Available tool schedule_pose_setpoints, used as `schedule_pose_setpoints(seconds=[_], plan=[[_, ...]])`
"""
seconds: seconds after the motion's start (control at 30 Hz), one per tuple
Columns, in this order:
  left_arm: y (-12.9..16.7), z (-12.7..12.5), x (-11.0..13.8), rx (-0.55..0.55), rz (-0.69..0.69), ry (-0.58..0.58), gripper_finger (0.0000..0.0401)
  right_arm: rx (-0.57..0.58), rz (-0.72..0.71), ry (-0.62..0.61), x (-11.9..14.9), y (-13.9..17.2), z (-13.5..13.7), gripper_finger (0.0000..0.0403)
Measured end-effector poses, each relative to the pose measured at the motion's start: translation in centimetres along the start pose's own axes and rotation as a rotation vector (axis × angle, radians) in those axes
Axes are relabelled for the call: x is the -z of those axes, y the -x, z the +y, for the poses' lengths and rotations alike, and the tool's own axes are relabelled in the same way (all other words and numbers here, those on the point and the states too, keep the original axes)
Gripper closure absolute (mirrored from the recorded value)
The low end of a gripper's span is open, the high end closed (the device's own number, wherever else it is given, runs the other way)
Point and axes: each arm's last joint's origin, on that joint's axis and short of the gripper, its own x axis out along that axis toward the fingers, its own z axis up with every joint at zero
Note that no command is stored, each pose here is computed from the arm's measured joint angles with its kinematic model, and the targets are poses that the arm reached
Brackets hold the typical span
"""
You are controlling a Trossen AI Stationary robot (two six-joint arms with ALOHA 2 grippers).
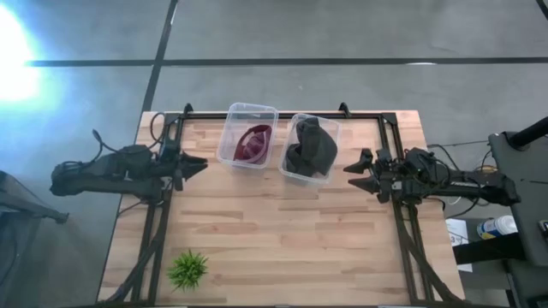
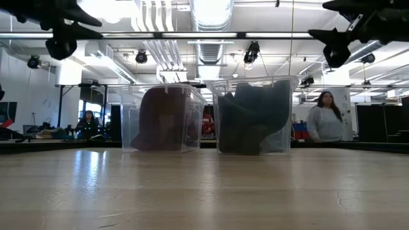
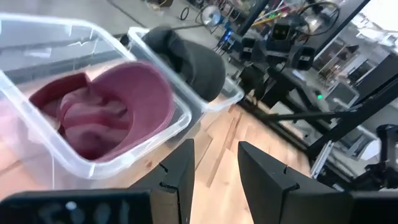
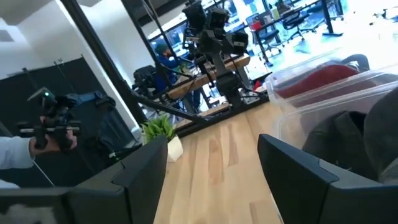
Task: Pick and place caps into container
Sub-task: Return to Home Position
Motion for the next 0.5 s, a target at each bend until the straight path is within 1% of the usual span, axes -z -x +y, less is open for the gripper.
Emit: schedule_pose_setpoints(seconds=[0.23,0.5], plan=[[-0.8,0.8,1.5,-0.032,0.047,-0.011,0.0285,0.005,0.008,0.005,2.1,0.3,-1.1,0.0156],[-1.9,2.0,3.6,-0.078,0.114,-0.028,0.0285,0.027,0.007,0.046,4.2,0.4,-2.3,0.0152]])
